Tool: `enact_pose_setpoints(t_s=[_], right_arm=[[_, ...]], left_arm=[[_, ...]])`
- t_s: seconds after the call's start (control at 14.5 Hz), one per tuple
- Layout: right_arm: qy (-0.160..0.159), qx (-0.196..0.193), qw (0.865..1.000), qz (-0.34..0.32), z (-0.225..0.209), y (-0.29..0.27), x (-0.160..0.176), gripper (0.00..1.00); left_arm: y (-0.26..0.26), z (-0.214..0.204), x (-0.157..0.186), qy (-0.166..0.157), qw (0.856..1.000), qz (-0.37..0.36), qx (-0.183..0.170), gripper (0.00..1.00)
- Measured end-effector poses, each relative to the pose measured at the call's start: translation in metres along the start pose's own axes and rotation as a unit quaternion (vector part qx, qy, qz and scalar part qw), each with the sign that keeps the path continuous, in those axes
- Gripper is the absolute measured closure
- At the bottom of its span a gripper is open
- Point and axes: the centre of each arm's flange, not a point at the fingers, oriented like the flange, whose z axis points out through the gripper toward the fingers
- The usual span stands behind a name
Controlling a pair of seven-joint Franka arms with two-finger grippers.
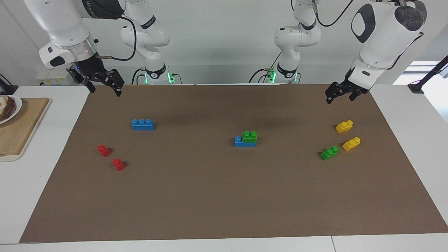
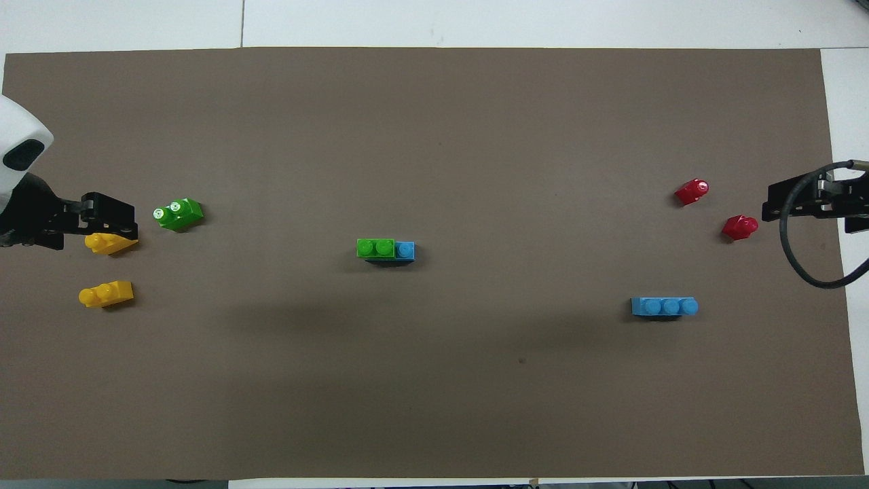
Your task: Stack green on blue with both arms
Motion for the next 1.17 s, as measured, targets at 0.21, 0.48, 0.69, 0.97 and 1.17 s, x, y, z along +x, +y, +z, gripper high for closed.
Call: enact_pose_setpoints(t_s=[0.21, 0.48, 0.69, 0.97, 1.17], right_arm=[[0.0, 0.0, 1.0, -0.016, 0.0, 0.0, 0.0, 0.0], [0.0, 0.0, 0.999, -0.037, 0.0, 0.0, 0.0, 0.0], [0.0, 0.0, 0.999, -0.039, 0.0, -0.002, 0.0, 0.0], [0.0, 0.0, 0.999, -0.039, 0.0, -0.002, 0.0, 0.0], [0.0, 0.0, 0.999, -0.04, 0.0, -0.003, 0.0, 0.0]], left_arm=[[0.001, 0.008, 0.005, -0.008, 1.0, 0.001, 0.0, 0.0], [0.01, 0.006, 0.005, -0.005, 1.0, 0.01, 0.0, 0.0], [0.016, 0.002, 0.004, -0.001, 1.0, 0.016, 0.0, 0.0], [0.013, -0.002, 0.005, 0.003, 1.0, 0.013, -0.001, 0.0], [0.01, -0.008, 0.006, 0.01, 1.0, 0.011, -0.002, 0.0]])
